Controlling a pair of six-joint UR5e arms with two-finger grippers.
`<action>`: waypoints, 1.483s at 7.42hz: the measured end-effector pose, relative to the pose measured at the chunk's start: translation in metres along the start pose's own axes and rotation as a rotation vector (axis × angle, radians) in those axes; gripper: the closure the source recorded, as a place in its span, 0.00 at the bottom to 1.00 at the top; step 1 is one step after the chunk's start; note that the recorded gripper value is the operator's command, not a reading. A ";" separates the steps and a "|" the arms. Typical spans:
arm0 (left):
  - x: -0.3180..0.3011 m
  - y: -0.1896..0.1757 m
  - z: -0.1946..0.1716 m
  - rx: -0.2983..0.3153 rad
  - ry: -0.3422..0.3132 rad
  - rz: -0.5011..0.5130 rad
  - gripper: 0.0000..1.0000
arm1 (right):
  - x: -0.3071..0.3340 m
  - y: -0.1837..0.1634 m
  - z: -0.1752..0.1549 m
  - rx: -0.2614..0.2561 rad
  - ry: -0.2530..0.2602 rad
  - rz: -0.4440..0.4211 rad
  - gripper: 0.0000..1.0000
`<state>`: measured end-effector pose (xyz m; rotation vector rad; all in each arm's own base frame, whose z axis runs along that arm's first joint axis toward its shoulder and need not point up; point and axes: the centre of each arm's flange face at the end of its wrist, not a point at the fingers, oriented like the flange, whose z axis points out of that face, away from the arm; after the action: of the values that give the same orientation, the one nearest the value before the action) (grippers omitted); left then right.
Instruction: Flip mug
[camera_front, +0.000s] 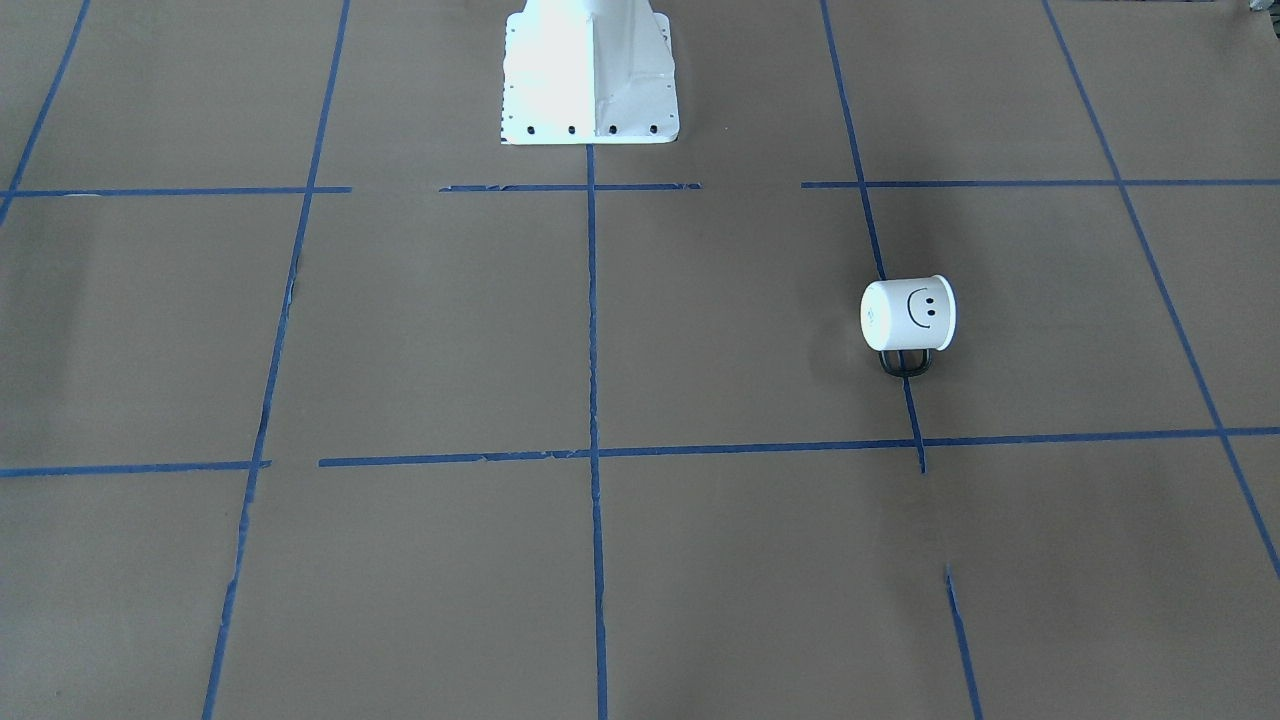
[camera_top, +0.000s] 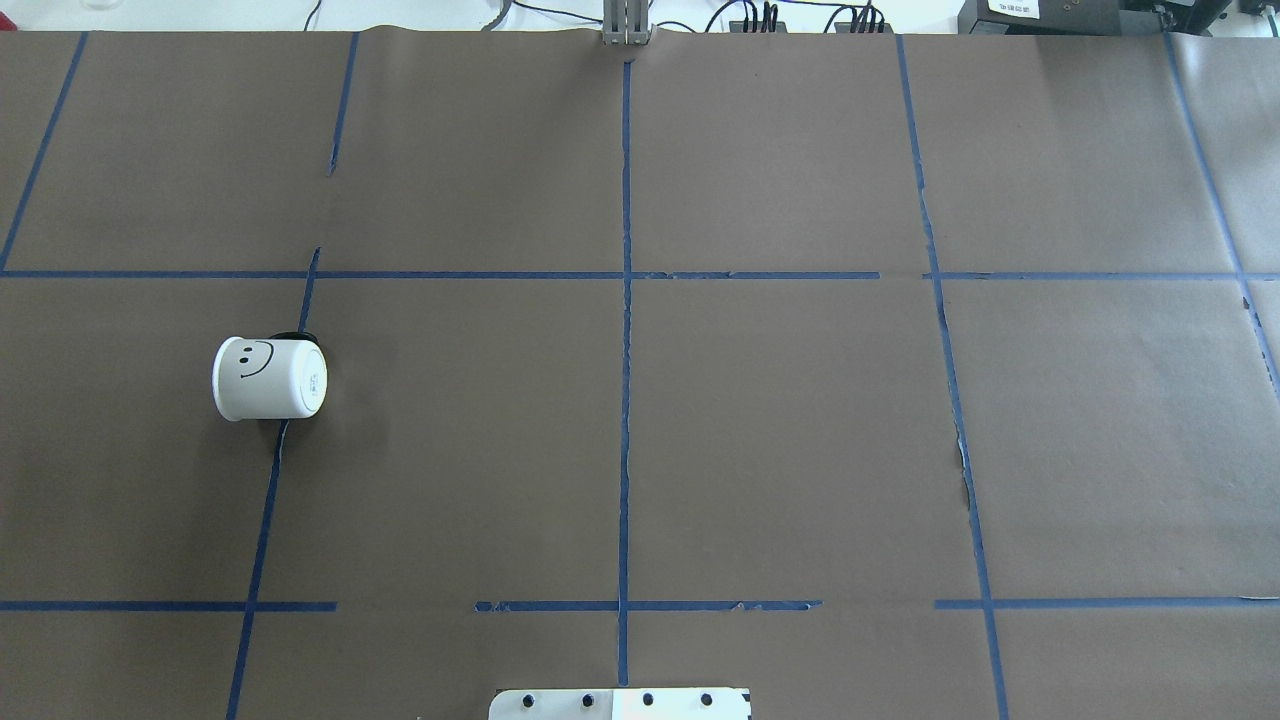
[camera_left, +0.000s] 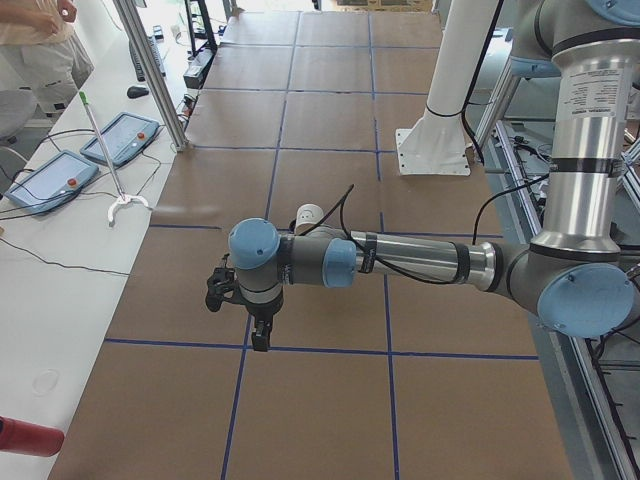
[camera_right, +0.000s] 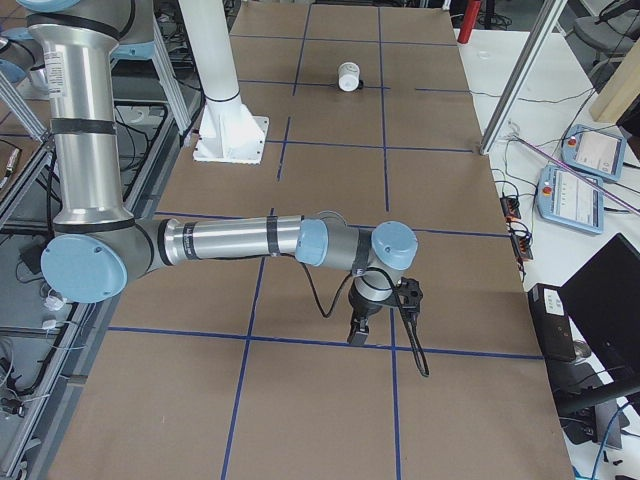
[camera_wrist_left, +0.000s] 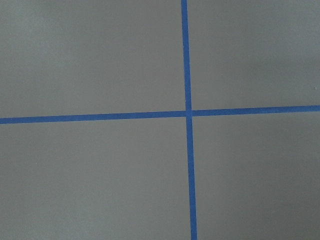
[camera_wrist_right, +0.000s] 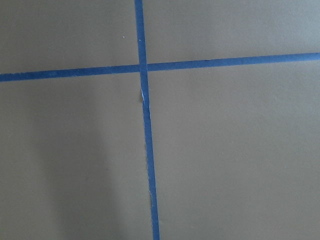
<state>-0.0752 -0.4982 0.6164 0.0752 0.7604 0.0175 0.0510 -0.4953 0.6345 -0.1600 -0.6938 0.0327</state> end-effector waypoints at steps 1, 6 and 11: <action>0.000 0.000 0.001 -0.002 0.001 -0.002 0.00 | 0.000 0.000 0.000 0.000 0.000 0.000 0.00; 0.031 -0.015 0.009 0.025 0.013 0.100 0.00 | 0.000 0.000 0.000 0.000 0.000 0.000 0.00; 0.117 -0.003 0.061 0.168 0.120 0.087 0.00 | 0.000 0.000 0.000 0.000 0.000 0.000 0.00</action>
<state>0.0514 -0.5003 0.5802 0.2690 0.8769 0.0411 0.0510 -0.4952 0.6346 -0.1602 -0.6938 0.0328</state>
